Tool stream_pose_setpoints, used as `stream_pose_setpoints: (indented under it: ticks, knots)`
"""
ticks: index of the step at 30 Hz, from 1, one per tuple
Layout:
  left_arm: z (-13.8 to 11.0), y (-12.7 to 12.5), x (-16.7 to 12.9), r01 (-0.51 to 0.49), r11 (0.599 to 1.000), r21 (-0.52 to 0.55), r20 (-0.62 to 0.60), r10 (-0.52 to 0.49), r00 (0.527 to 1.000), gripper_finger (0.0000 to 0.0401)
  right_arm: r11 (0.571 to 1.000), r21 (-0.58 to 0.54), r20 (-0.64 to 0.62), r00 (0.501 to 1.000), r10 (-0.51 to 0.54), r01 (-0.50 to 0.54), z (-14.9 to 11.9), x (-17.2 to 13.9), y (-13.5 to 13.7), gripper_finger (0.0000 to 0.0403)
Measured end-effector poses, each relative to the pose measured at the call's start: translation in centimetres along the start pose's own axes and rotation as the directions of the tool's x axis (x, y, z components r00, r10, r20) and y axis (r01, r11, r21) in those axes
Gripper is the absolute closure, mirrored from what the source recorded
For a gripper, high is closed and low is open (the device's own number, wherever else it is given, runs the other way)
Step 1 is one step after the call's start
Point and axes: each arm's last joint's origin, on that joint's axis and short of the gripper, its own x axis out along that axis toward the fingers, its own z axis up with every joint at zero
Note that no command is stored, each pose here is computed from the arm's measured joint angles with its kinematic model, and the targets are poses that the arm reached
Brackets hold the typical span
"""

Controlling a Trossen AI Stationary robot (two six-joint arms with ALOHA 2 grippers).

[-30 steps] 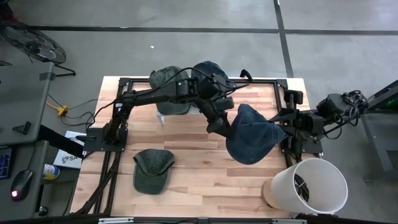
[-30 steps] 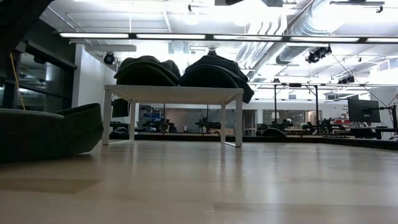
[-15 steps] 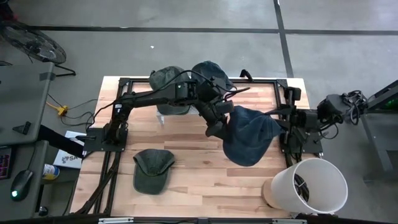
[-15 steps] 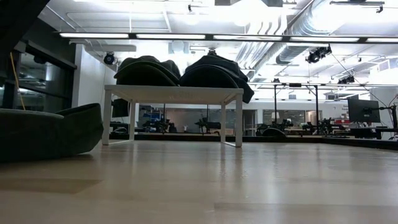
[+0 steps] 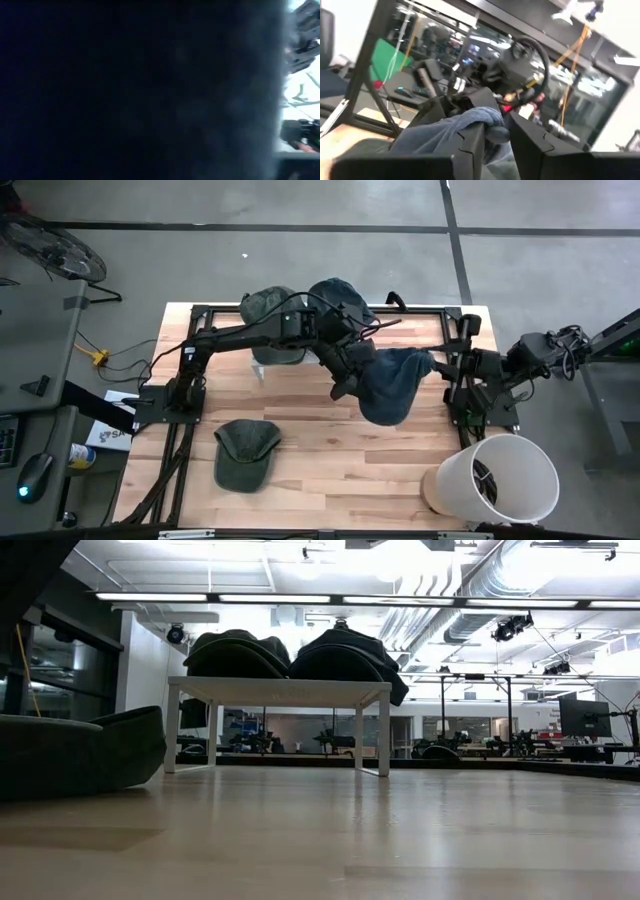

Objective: Pick & Place hat
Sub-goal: Stack the blue cap on the blue cap on the shelf

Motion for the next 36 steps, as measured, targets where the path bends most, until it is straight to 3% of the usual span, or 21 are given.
stream_pose_setpoints:
  ticks: [7,10,15,23,31,36]
  knots:
    - [-0.9,0.8,-0.6,-0.173,0.985,0.020,-0.042,0.174,0.984,0.0393,0.987,0.098,-0.072,0.990,-0.121,0.128,-0.2,-0.1,-0.4,0.0303]
    - [-1.4,0.9,-1.2,-0.279,0.960,0.024,-0.073,0.280,0.957,0.0395,0.977,0.131,-0.090,0.984,-0.156,0.167,-0.3,-0.3,-0.6,0.0295]
    - [-2.2,0.7,-2.0,-0.375,0.925,0.065,-0.115,0.381,0.918,0.0395,0.973,0.133,-0.129,0.977,-0.172,0.189,-0.6,-0.4,-0.6,0.0284]
    - [-2.9,-0.1,-2.3,-0.457,0.873,0.170,-0.137,0.480,0.866,0.0396,0.983,0.119,-0.212,0.971,-0.110,0.137,-1.6,-0.3,0.1,0.0261]
    - [-3.3,0.2,-2.6,-0.543,0.816,0.196,-0.153,0.573,0.805,0.0396,0.991,0.113,-0.276,0.960,-0.036,0.070,-2.5,0.2,1.1,0.0196]
    - [-3.2,0.2,-2.7,-0.564,0.801,0.202,-0.146,0.594,0.791,0.0396,0.993,0.036,-0.350,0.932,-0.095,0.115,-3.2,1.2,1.9,0.0171]
